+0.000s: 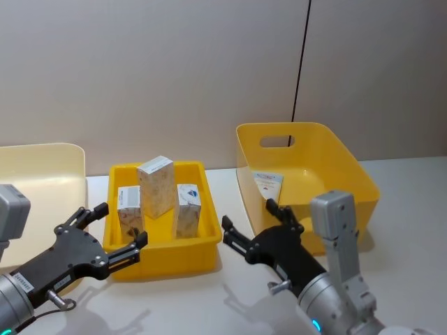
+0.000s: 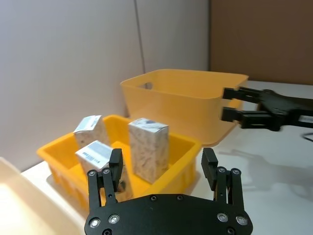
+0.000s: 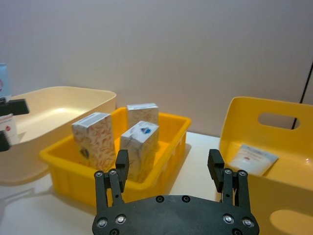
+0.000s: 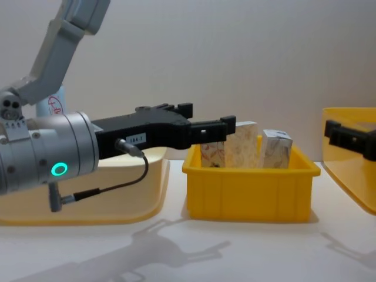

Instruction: Bimanual collaborative sorting of washing and personal care products

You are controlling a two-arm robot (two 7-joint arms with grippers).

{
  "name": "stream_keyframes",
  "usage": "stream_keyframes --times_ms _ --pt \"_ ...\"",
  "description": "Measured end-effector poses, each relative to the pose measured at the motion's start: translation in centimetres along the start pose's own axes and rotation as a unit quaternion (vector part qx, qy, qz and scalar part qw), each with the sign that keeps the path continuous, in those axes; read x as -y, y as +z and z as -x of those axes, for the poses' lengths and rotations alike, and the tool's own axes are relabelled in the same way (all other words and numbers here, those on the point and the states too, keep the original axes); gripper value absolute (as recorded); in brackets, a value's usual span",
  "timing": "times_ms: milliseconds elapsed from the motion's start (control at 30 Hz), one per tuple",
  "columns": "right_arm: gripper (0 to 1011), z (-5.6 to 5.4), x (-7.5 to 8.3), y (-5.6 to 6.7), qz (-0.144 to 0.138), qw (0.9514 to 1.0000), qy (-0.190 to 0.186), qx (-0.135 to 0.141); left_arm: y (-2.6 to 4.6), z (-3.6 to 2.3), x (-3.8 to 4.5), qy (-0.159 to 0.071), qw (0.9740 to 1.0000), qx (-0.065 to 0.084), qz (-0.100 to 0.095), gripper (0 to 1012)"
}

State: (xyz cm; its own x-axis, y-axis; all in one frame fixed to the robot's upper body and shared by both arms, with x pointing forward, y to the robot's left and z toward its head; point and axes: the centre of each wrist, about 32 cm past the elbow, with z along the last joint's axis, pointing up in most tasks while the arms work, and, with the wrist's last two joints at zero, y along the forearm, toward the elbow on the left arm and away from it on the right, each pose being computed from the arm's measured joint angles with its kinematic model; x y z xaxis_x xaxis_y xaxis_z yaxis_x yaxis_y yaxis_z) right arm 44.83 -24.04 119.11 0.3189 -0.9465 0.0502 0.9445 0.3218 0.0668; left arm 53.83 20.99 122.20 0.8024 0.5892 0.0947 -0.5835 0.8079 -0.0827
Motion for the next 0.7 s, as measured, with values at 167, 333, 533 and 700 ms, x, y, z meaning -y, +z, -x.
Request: stream_keyframes --times_ms 167,333,533,700 --pt "1001 0.4 0.3 -0.2 0.002 1.0 0.007 -0.004 -0.18 0.51 -0.21 0.027 0.9996 0.009 -0.007 1004" --pt "1001 0.5 0.4 -0.2 0.003 1.0 0.007 -0.004 -0.35 1.11 -0.45 0.06 0.9979 0.021 -0.015 1003" --pt "1001 0.5 0.4 -0.2 0.003 1.0 0.007 -0.004 -0.56 1.8 -0.74 0.096 0.9946 0.034 -0.022 1003" --pt "1001 0.5 0.4 -0.2 0.003 1.0 0.007 -0.004 -0.7 2.3 -0.94 0.122 0.9911 0.044 -0.027 1003"
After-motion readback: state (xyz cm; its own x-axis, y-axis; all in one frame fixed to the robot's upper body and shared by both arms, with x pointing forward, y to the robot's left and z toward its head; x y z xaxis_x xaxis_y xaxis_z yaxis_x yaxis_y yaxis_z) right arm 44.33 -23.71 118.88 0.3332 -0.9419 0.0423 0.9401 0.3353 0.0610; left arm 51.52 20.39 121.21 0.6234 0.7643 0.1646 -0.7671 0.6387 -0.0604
